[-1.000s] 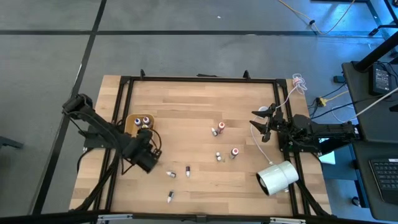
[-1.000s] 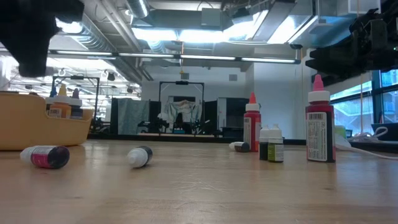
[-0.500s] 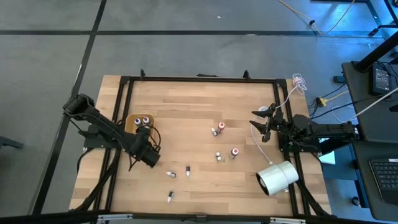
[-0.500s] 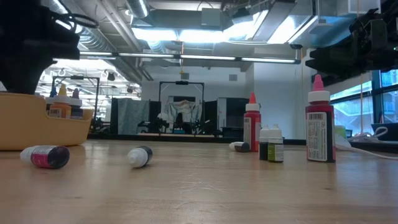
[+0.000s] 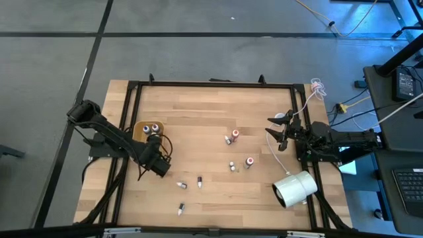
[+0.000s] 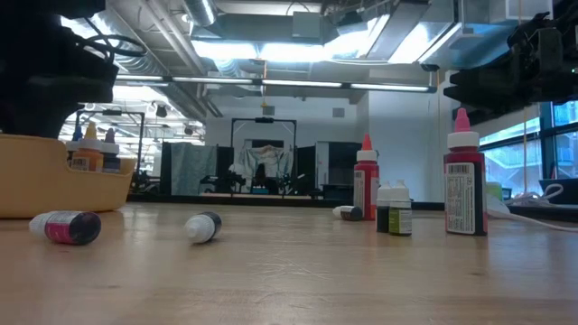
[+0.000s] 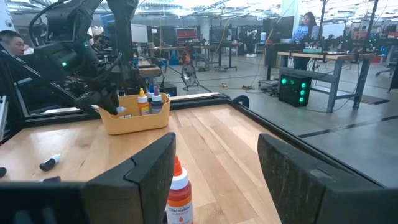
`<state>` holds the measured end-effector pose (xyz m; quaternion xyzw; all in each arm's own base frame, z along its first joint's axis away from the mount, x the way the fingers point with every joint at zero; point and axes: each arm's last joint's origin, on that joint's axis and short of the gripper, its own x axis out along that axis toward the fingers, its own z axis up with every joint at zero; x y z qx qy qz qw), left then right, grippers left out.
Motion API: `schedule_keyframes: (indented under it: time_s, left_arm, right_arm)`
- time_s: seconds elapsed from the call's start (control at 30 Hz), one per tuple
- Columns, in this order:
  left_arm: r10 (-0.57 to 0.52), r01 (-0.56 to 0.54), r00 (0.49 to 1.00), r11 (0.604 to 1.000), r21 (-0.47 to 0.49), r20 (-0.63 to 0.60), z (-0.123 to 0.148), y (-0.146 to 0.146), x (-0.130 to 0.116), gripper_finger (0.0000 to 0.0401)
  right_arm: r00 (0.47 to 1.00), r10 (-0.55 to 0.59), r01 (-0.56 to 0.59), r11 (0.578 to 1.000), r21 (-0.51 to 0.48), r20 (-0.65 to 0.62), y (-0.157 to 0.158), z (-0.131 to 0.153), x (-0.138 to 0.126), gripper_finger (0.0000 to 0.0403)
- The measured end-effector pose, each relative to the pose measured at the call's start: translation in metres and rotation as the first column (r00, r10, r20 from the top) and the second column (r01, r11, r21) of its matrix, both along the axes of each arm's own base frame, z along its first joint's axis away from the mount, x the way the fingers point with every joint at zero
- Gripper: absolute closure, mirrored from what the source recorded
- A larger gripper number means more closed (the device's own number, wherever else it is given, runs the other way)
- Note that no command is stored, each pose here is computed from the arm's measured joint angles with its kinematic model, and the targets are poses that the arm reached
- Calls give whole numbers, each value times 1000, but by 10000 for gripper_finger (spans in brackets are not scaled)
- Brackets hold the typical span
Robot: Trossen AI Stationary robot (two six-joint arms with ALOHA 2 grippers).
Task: Pick & Place food coloring
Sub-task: Put the small red food coloring bottle into the yellow bin, then put the small black food coloring bottle into the yellow bin
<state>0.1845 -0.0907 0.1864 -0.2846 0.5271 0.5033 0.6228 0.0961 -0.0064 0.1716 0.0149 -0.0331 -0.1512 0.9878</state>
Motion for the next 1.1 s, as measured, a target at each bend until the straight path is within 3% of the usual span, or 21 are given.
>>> schedule_keyframes:
  time_s: [0.4,0.6,0.7,0.77,0.87,1.0,1.1]
  left_arm:
    - [-36,37,999,999,5,-7,0,0,0,283]
    - [-169,169,985,985,13,-33,13,-1,4,265]
    - [-299,300,954,953,38,-27,28,-4,12,263]
    - [-423,424,906,904,47,-27,38,-6,18,263]
    - [-600,600,800,798,58,-16,48,-11,28,264]
    - [-797,791,601,604,96,64,52,-20,45,263]
    - [-885,881,432,456,130,173,51,-30,60,263]
  right_arm:
    - [1000,0,0,1000,0,0,0,0,0,173]
    - [1000,0,0,1000,-1,0,0,0,0,173]
    - [1000,0,0,1000,-1,-1,0,0,0,173]
    - [1000,0,0,1000,-1,-1,0,0,0,173]
    - [1000,0,0,1000,-1,-1,0,0,0,173]
    - [1000,0,0,1000,-1,-1,0,0,0,173]
    - [1000,0,0,1000,-1,0,0,0,0,173]
